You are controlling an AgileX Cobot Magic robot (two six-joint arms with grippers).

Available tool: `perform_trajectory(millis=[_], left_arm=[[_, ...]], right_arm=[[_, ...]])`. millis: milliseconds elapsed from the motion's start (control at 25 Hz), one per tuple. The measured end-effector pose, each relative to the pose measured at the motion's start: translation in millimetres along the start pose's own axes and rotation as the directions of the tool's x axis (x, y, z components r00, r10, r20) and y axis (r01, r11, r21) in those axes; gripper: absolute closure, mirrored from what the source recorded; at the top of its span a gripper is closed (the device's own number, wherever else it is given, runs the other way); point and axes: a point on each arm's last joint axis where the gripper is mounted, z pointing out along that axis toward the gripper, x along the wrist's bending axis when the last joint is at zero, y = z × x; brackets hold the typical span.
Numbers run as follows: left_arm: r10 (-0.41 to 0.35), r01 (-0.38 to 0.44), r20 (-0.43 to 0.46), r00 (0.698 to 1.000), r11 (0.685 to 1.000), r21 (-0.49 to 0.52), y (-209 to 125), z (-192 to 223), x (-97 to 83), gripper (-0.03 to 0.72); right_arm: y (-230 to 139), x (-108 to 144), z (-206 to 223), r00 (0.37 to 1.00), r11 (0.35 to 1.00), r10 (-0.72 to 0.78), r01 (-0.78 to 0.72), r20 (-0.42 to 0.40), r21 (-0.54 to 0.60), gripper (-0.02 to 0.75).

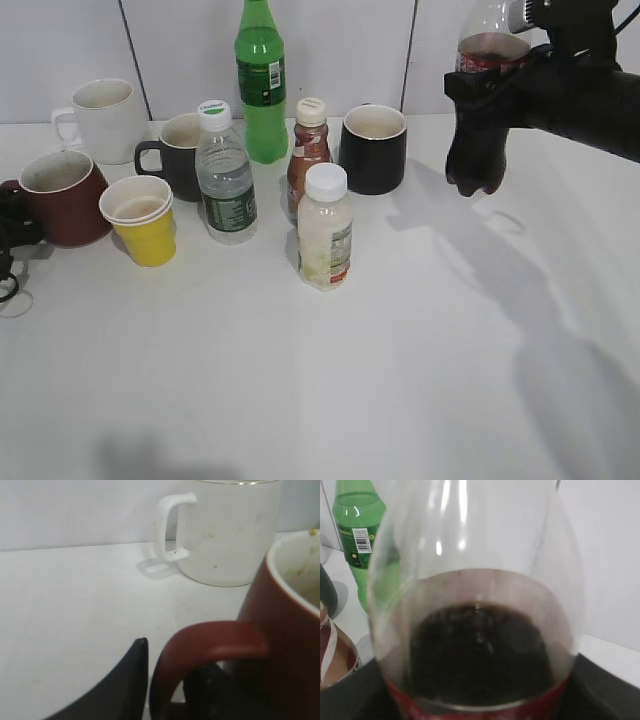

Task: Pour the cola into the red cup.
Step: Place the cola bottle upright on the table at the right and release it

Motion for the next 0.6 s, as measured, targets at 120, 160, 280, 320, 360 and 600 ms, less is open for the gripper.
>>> perform_trajectory(millis=[120,160,280,320,360,600], left_arm=[[-0.008,0.008,-0.004,1.0,1.0,0.004,-2,-4,-1.2,0.446],[-0.009,0.009,-0.005,1.0,1.0,0.007,-1,-6,-1.9,0.438],[-0.015,0.015,-0.009,1.0,1.0,0.021,0,-13,-4.3,0.419],[-0.016,0.017,-0.009,1.0,1.0,0.026,0,-16,-5.2,0.416],[-0.016,0.017,-0.009,1.0,0.999,0.027,1,-18,-5.9,0.411],[-0.02,0.021,-0.009,1.0,0.999,0.041,5,-30,-10.3,0.381]], right_arm=[[0,0,0,1.0,1.0,0.001,-0.001,0.0,0.0,0.266],[0,0,0,1.0,1.0,0.002,-0.002,0.0,0.0,0.266],[0,0,0,1.0,1.0,0.003,-0.003,0.0,0.0,0.266],[0,0,0,1.0,1.0,0.003,-0.003,0.0,0.0,0.266],[0,0,0,1.0,1.0,0.004,-0.004,0.0,0.0,0.266],[0,0,0,1.0,1.0,0.007,-0.007,0.0,0.0,0.266]])
